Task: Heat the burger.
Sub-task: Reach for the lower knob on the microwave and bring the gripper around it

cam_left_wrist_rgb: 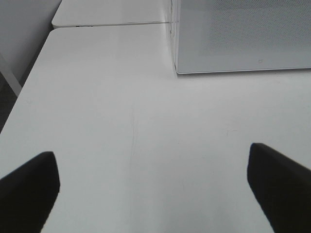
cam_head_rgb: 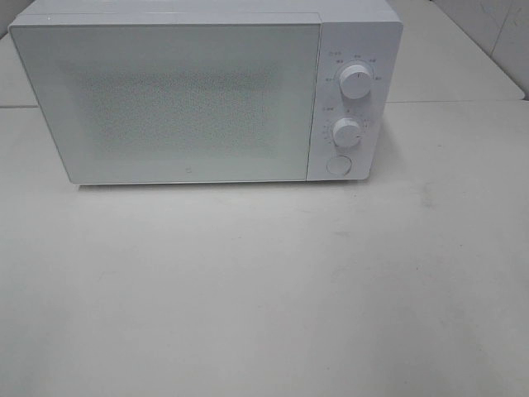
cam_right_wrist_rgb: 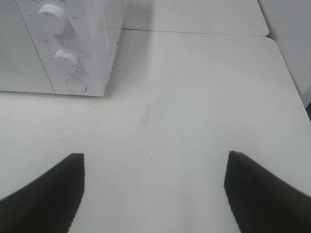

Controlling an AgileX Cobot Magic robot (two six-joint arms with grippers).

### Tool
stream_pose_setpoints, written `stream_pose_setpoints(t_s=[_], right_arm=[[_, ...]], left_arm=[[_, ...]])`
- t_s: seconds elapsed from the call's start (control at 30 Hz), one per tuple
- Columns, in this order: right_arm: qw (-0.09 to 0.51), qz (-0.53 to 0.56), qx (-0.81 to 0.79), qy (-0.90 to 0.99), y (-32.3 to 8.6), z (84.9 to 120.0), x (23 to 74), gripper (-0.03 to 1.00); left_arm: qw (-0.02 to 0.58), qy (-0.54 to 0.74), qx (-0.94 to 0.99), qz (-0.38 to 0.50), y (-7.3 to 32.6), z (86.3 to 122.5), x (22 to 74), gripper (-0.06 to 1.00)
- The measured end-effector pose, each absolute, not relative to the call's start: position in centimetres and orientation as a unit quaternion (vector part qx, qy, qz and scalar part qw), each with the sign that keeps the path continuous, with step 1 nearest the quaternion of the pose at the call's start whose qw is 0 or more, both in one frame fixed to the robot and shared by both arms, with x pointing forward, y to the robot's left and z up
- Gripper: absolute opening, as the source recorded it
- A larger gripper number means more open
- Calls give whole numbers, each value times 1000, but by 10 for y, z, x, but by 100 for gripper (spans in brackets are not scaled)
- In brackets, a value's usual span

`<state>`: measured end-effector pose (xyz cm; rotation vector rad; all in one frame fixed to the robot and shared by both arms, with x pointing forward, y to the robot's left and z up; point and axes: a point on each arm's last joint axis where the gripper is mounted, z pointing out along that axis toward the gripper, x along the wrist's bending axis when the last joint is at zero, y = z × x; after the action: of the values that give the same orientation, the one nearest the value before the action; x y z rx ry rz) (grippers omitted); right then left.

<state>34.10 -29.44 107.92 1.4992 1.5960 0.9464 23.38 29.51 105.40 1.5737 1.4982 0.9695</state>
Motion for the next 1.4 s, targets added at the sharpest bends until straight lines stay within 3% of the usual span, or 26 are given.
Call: stream_pose_setpoints(t_s=[0.8,1.0,1.4], right_arm=[[381,400,563,615,-284,1058,431,76],[413,443,534,590,-282,1056,442,76],[428,495,542,528,-282,999,444,76]], left_arm=[[372,584,614,378,295,1054,234,99],[372,584,614,378,295,1054,234,99],[372,584,614,378,295,1054,234,99]])
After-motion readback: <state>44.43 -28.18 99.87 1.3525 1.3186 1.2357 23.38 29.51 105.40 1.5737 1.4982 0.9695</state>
